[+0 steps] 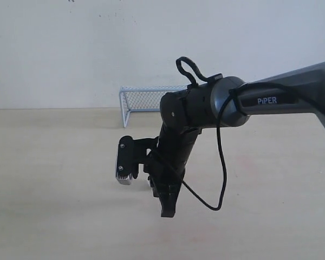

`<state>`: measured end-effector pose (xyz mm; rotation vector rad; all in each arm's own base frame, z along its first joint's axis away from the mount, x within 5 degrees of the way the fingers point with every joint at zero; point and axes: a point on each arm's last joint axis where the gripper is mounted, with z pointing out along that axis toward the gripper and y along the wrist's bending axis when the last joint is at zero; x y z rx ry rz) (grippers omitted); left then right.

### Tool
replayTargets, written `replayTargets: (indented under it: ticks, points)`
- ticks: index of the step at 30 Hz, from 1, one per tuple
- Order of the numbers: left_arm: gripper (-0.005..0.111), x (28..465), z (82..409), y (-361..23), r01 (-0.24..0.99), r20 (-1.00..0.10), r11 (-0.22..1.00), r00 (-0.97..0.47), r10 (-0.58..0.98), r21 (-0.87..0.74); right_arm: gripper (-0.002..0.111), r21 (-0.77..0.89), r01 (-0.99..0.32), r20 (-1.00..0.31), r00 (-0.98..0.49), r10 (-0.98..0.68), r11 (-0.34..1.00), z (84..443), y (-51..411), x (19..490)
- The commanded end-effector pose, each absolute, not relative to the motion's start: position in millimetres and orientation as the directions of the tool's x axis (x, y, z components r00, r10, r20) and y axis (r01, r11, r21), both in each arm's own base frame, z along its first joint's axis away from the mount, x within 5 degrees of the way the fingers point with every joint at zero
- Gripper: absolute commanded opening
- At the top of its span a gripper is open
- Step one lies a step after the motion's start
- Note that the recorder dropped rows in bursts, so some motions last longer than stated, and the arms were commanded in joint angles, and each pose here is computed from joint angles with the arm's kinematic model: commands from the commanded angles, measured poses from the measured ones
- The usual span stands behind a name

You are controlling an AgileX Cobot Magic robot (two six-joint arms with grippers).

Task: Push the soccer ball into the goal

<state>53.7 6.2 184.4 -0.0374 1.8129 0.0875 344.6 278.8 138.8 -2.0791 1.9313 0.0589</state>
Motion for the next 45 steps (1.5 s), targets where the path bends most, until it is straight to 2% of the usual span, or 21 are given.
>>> replayTargets:
  ticks: [1,14,19,25,34,45]
  points:
    - [0.004,54,184,6,-0.065,-0.973,0.997,-0.231,0.027,0.044,0.000,-0.172,-0.984,-0.245,0.097,-0.965,-0.055,135,280,344]
    - [0.004,54,184,6,-0.065,-0.973,0.997,-0.231,0.027,0.044,0.000,-0.078,-0.992,-0.211,0.114,-0.971,-0.099,127,277,337]
    - [0.004,54,184,6,-0.065,-0.973,0.997,-0.231,0.027,0.044,0.000,-0.016,-0.988,-0.258,0.152,-0.954,-0.154,127,281,330]
    - [0.004,54,184,6,-0.065,-0.973,0.997,-0.231,0.027,0.044,0.000,-0.017,-0.986,-0.256,0.164,-0.953,-0.165,129,281,330]
    - [0.004,54,184,6,-0.065,-0.973,0.997,-0.231,0.027,0.044,0.000,-0.005,-0.986,-0.276,0.159,-0.948,-0.164,152,289,337]
    - [0.004,54,184,6,-0.065,-0.973,0.997,-0.231,0.027,0.044,0.000,-0.043,-0.992,-0.252,0.127,-0.959,-0.120,137,285,348]
